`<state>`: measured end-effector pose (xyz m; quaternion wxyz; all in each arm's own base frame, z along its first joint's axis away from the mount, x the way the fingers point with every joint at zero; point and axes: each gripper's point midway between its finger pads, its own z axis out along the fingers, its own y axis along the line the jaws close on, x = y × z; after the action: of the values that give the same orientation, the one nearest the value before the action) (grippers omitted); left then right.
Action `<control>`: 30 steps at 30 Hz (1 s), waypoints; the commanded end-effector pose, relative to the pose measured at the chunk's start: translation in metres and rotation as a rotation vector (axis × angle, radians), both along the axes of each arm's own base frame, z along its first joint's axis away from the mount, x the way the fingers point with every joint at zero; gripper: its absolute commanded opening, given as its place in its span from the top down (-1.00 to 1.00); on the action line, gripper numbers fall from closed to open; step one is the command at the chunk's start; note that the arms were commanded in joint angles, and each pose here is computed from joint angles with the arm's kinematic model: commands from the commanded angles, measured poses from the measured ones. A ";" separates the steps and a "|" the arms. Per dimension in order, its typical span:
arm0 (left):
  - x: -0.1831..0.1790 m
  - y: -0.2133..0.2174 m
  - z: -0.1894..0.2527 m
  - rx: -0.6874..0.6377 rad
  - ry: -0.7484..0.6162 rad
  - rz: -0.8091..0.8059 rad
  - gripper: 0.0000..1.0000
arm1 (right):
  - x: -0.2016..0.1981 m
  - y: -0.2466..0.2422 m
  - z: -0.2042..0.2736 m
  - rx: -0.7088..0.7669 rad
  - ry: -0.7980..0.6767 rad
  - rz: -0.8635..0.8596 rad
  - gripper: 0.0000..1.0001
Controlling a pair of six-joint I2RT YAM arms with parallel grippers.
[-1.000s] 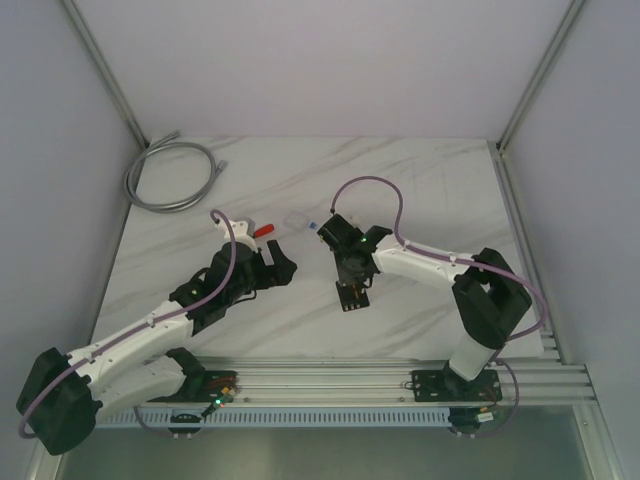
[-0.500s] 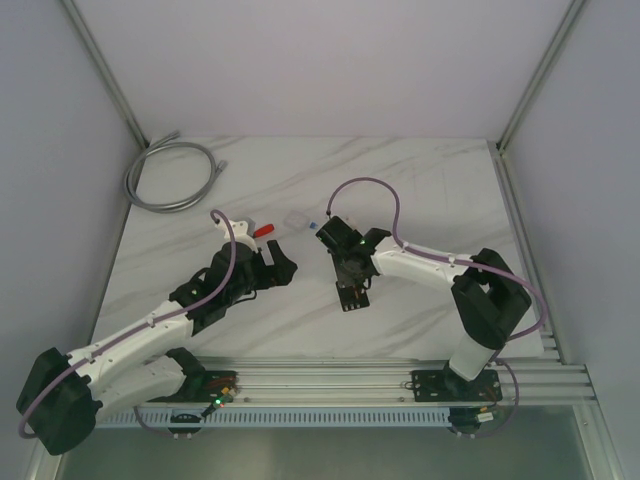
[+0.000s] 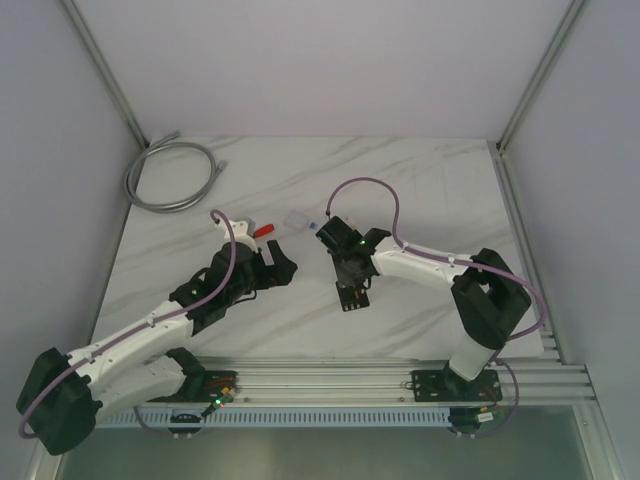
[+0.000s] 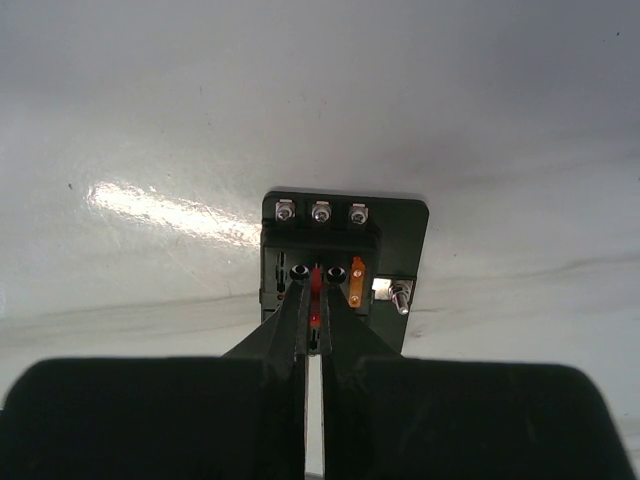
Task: Snap on the fuse box
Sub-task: Install the fuse at the fuse box base.
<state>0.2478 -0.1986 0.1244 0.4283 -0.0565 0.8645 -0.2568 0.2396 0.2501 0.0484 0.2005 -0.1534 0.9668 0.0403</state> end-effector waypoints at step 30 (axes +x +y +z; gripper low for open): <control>0.000 -0.002 0.002 -0.013 0.006 -0.007 -1.00 | 0.004 -0.005 0.001 -0.037 -0.049 -0.015 1.00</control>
<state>0.2473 -0.1993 0.1243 0.4265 -0.0572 0.8647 -0.2590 0.2410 0.2510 0.0474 0.2087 -0.1558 0.9649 0.0327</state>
